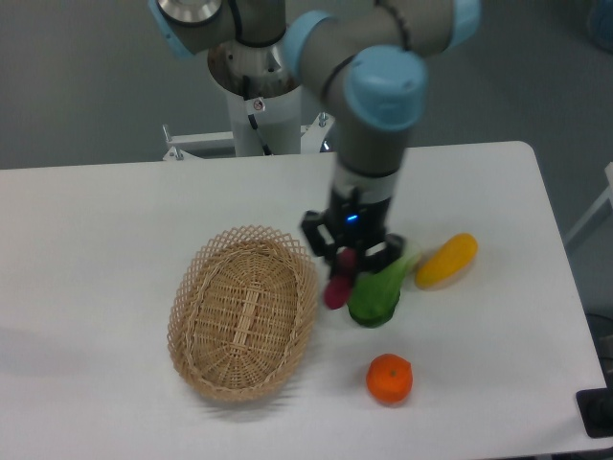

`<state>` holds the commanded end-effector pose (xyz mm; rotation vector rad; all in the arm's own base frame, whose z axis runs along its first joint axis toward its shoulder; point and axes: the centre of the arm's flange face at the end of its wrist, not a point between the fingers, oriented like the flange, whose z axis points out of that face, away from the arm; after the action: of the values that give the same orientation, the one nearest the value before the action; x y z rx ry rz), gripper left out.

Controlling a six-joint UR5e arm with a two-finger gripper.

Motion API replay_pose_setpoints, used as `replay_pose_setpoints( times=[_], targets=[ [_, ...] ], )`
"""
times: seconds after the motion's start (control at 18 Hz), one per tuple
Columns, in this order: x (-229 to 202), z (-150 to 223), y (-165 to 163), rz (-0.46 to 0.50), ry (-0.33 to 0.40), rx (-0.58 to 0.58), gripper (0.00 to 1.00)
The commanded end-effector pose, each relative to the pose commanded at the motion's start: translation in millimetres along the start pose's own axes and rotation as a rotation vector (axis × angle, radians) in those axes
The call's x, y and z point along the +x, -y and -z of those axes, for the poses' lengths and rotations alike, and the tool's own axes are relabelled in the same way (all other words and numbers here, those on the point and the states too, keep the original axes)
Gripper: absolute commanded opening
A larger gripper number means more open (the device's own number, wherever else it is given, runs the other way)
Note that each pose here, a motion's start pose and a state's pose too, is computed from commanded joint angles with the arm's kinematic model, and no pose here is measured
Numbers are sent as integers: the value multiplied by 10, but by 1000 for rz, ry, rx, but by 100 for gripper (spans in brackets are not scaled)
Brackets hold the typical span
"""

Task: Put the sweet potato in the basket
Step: 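Carry the sweet potato over the wicker basket and lower it, then open the gripper to release the sweet potato into the basket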

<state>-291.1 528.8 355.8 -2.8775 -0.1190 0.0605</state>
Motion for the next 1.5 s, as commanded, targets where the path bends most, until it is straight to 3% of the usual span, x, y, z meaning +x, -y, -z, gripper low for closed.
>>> replay_pose_setpoints(
  times=[0.17, 0.28, 0.44, 1.0, 1.06, 1.11, 1.28, 1.33, 1.5],
  targets=[
    [542, -463, 39, 3, 86, -97, 26],
    [770, -710, 143, -45, 126, -108, 26],
    [870, -948, 152, -41, 123, -115, 26],
    [1155, -1163, -8, -80, 92, -164, 27],
    [1155, -1172, -9, -82, 92, -165, 29],
    [1152, -1165, -2, -82, 93, -162, 42],
    [1139, -1122, 17, -84, 104, -158, 95],
    [1123, -1083, 27, -87, 119, -157, 100],
    [1045, -904, 175, -84, 147, -118, 100]
  ],
)
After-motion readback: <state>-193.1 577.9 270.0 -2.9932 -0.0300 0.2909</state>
